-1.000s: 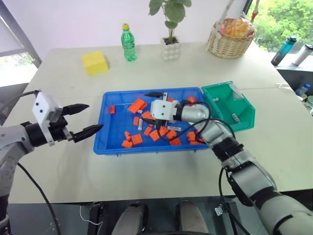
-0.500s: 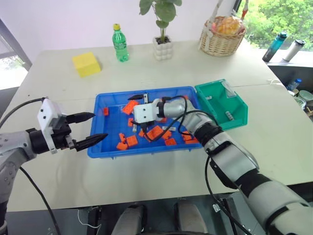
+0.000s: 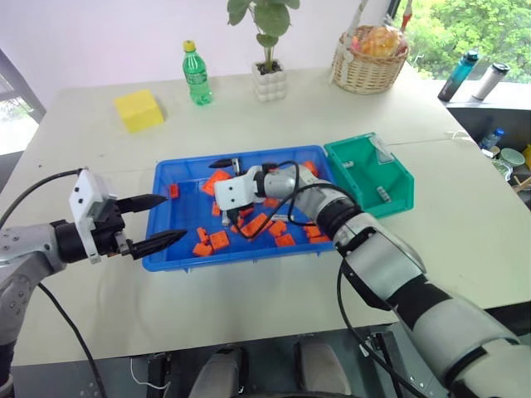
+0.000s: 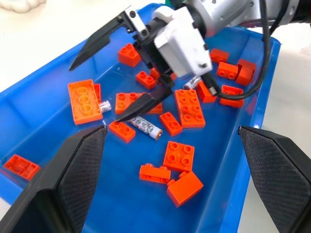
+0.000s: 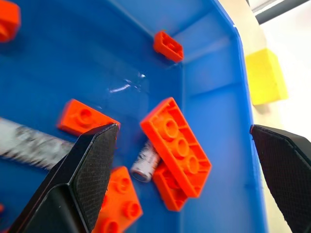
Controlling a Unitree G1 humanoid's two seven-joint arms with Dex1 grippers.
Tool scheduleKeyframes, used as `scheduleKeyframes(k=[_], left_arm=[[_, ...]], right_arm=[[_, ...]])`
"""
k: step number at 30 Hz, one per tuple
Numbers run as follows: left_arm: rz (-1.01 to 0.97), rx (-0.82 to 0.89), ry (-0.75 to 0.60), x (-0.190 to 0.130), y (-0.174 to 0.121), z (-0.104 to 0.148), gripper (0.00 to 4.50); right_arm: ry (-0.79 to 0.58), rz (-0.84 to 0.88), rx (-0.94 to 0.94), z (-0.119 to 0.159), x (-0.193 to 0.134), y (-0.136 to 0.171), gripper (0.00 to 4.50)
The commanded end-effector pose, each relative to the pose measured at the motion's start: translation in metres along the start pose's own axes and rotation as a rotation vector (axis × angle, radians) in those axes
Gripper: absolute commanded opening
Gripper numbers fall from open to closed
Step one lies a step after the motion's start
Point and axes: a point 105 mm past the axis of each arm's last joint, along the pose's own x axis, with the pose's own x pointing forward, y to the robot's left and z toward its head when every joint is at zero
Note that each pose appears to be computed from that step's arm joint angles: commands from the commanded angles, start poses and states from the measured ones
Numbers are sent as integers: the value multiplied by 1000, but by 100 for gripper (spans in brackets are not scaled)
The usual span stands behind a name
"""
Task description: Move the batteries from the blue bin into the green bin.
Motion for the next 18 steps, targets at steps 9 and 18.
scheduleKeyframes(k=[9,18], left_arm=[[10,58,-34,2,-2,13,450],[18,66,-39,3,2,15,450]], right_arm=[[16,-64,-106,17,14,-16,424],[-37,-88,-63,28,17,-17,20]])
